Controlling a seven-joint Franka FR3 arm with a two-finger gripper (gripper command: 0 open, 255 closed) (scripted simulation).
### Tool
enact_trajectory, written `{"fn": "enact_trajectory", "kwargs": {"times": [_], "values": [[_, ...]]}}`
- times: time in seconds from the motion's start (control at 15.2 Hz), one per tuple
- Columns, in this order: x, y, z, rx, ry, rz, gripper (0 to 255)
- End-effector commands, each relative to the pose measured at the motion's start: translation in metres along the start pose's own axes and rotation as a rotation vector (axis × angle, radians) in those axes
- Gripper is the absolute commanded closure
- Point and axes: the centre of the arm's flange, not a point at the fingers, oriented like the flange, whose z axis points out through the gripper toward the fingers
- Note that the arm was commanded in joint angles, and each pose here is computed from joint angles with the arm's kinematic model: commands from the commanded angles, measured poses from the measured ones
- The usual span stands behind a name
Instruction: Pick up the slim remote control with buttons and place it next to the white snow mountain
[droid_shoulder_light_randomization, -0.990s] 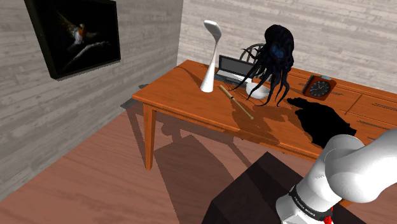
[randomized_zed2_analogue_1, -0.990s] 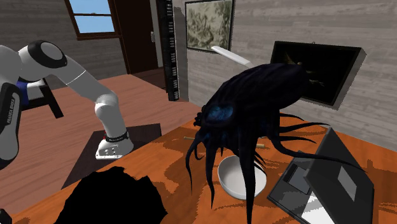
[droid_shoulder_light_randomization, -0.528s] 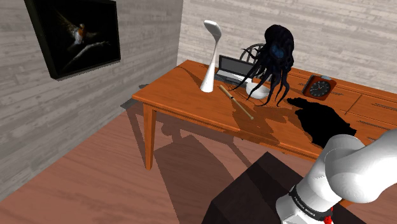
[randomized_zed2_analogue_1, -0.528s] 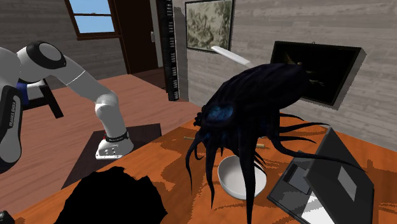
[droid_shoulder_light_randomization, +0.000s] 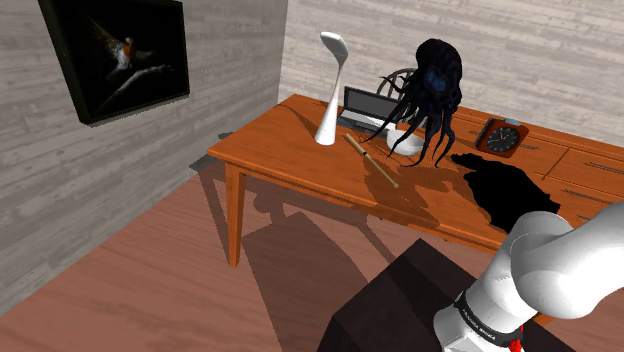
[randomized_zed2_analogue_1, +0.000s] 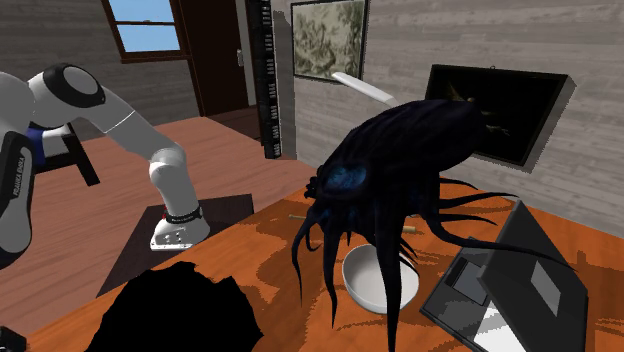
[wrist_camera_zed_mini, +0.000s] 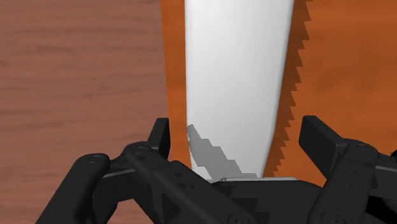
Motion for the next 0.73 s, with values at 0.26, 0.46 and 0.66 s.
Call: {"fn": "enact_trajectory", "kwargs": {"times": [0.26,0.46,0.66], "values": [[0.001,0.0,-0.043,0.0,0.0,0.0,0],[0.001,0.0,-0.043,0.0,0.0,0.0,0],[0.001,0.0,-0.043,0.0,0.0,0.0,0]]}}
